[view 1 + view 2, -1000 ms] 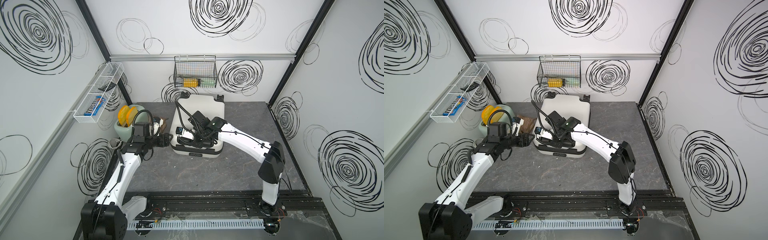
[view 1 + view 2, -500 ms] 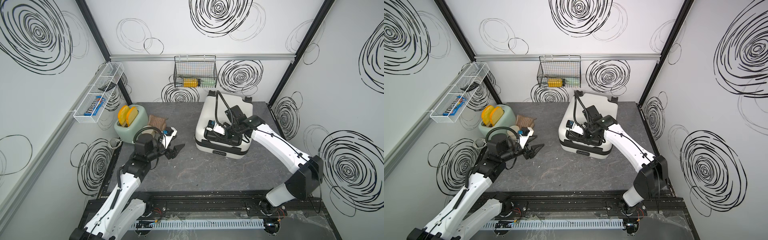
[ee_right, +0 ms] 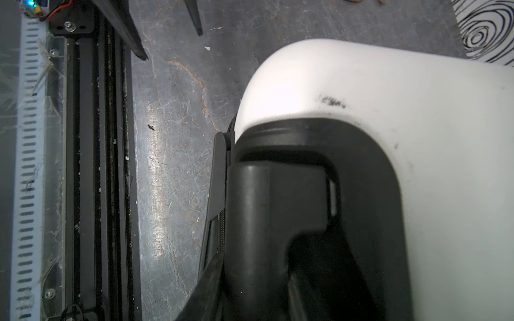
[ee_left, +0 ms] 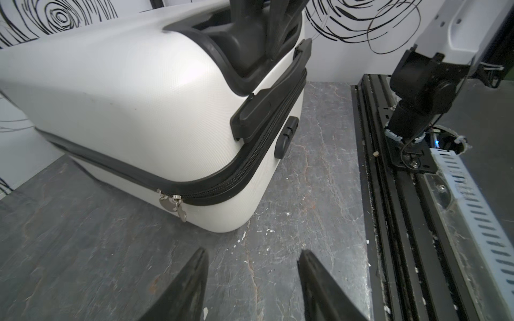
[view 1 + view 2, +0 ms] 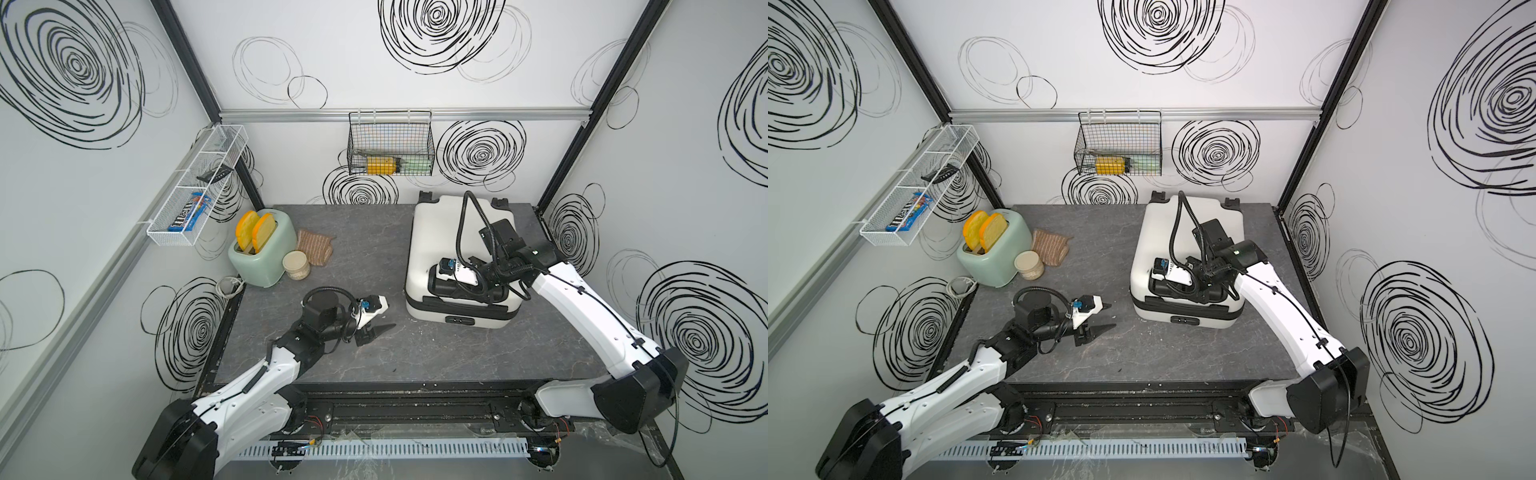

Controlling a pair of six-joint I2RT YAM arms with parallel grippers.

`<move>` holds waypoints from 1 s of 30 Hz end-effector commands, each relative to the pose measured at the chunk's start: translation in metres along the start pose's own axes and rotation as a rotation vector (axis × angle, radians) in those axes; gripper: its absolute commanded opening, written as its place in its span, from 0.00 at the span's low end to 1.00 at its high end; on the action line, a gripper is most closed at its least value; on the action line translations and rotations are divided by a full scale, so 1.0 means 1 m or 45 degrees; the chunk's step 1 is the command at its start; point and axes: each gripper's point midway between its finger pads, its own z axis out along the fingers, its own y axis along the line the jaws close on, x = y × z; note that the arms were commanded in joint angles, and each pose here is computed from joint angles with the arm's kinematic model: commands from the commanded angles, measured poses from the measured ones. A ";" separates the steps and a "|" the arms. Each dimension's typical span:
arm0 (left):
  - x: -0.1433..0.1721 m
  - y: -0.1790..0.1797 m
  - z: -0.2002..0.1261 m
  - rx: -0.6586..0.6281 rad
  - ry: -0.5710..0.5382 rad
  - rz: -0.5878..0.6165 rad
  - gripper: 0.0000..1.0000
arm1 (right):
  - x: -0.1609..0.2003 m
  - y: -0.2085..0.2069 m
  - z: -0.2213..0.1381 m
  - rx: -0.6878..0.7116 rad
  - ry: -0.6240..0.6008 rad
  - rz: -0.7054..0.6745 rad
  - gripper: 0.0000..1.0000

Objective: Open the suitcase zippers
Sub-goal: Unzip the zipper on the suitcase.

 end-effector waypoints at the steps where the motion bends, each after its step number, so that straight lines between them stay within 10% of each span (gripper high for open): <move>1: -0.023 -0.001 0.002 -0.015 -0.149 0.134 0.55 | -0.059 -0.006 -0.043 0.189 -0.291 -0.465 0.00; 30: 0.002 0.010 0.030 -0.090 -0.131 0.058 0.31 | -0.075 0.010 -0.066 0.226 -0.393 -0.571 0.00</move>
